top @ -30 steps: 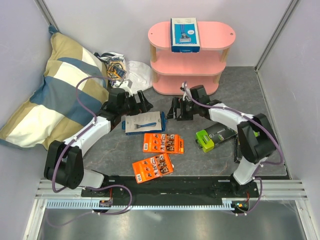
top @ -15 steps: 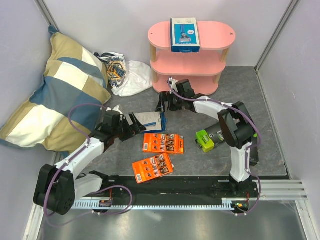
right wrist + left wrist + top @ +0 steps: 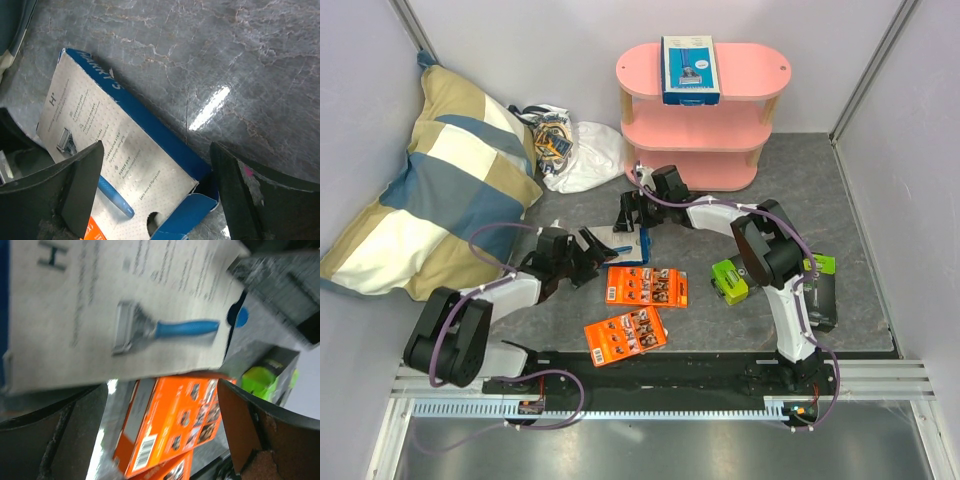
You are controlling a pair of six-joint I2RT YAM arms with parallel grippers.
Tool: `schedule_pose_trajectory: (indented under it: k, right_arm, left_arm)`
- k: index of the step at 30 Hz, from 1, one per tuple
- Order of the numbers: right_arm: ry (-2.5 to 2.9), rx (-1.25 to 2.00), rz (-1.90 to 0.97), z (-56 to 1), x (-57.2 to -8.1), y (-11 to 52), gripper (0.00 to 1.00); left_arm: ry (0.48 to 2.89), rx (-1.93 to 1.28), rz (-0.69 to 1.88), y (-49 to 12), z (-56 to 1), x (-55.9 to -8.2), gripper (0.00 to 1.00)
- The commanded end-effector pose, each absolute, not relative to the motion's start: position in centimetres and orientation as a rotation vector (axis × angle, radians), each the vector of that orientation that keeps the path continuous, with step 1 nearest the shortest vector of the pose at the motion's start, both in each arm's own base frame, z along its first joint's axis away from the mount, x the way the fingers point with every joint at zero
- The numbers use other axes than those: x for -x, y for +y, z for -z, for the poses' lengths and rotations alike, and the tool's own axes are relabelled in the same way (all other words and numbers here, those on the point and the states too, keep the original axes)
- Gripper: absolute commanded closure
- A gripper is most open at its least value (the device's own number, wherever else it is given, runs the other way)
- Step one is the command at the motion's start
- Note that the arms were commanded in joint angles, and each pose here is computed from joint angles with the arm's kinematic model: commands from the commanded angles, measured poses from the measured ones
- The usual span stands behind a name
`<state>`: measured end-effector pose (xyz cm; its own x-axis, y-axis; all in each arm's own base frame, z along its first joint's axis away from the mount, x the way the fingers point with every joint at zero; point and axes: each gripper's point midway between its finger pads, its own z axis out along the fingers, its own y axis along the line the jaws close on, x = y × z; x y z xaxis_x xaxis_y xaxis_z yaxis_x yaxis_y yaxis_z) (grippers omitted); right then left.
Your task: Place and organize the shaving razors onto the shelf
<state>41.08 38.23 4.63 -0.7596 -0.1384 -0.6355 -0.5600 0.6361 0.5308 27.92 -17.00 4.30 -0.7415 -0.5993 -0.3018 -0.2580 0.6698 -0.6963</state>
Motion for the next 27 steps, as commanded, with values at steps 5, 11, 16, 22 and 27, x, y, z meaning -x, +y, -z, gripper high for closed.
schedule_pose_trajectory:
  k: [5,11,16,22,27]
  right_arm:
    - [2.369,0.608,-1.088,-2.7,-37.3,37.3,0.09]
    - [2.414,0.612,-1.133,-2.2,-34.5,36.2,0.16]
    - [2.449,0.585,-1.156,-1.4,-32.8,35.3,0.18]
    - [2.432,0.547,-1.241,-1.6,-31.6,35.5,0.21]
    - [2.444,0.532,-1.251,-0.9,-31.4,35.5,0.24]
  left_arm:
    - [2.305,0.779,0.81,-16.4,-2.5,-32.2,0.0]
    - [2.301,0.729,0.799,-16.5,-2.7,-34.5,0.0]
    - [2.345,0.667,0.819,-16.9,-2.4,-35.5,0.01]
    - [2.438,0.666,0.78,-16.5,0.0,-33.7,0.05]
    - [2.496,0.64,0.816,-17.2,1.9,-33.0,0.13]
